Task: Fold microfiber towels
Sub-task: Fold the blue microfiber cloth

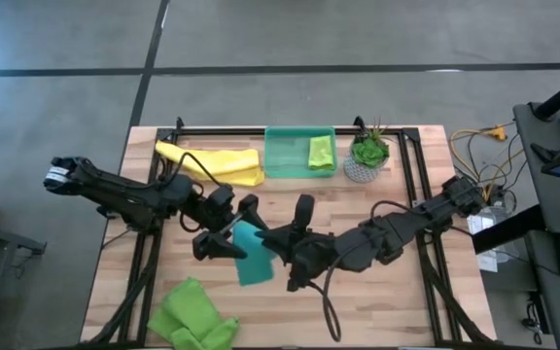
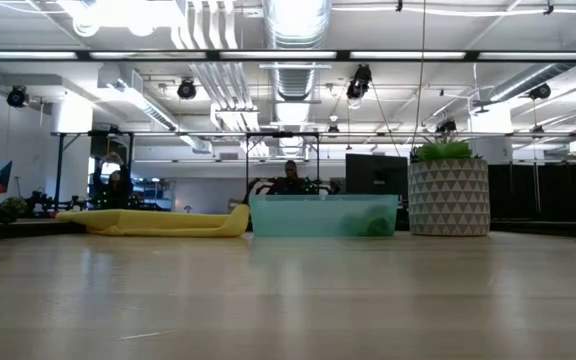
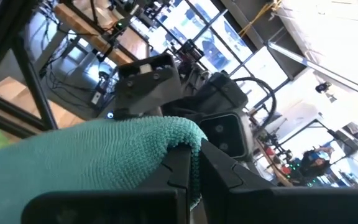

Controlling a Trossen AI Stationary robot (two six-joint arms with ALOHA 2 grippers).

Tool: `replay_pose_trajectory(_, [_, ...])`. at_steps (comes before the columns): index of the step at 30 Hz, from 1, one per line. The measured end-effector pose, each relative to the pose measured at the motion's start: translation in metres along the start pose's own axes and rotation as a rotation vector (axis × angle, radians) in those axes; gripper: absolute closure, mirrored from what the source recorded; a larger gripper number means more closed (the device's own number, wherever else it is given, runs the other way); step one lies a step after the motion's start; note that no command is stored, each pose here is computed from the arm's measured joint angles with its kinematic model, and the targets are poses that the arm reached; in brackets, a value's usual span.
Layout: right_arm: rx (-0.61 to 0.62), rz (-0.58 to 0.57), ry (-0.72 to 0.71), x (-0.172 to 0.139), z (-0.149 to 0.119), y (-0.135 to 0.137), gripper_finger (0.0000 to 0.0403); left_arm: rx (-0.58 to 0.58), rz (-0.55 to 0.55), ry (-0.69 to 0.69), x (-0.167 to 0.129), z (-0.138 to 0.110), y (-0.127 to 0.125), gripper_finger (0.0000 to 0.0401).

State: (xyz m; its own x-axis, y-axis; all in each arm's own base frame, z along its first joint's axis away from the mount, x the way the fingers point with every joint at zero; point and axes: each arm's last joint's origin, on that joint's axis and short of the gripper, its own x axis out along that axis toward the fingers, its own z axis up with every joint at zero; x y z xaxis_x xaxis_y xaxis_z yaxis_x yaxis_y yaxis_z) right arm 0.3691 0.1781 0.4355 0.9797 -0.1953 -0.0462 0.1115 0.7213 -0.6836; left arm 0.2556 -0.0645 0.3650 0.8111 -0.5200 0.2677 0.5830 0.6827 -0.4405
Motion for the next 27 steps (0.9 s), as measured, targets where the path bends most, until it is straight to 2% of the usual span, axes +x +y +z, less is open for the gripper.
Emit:
replay_pose_trajectory(17, [0.027,-0.05,0.013,0.004,-0.001,-0.015,0.039,-0.023,0.004,0.006,0.0,-0.002,0.001,0.0028])
replay_pose_trajectory(27, [0.06,-0.077,-0.014,0.002,0.005,-0.024,0.039,-0.051,0.083,0.053,-0.002,-0.016,0.011,0.0029])
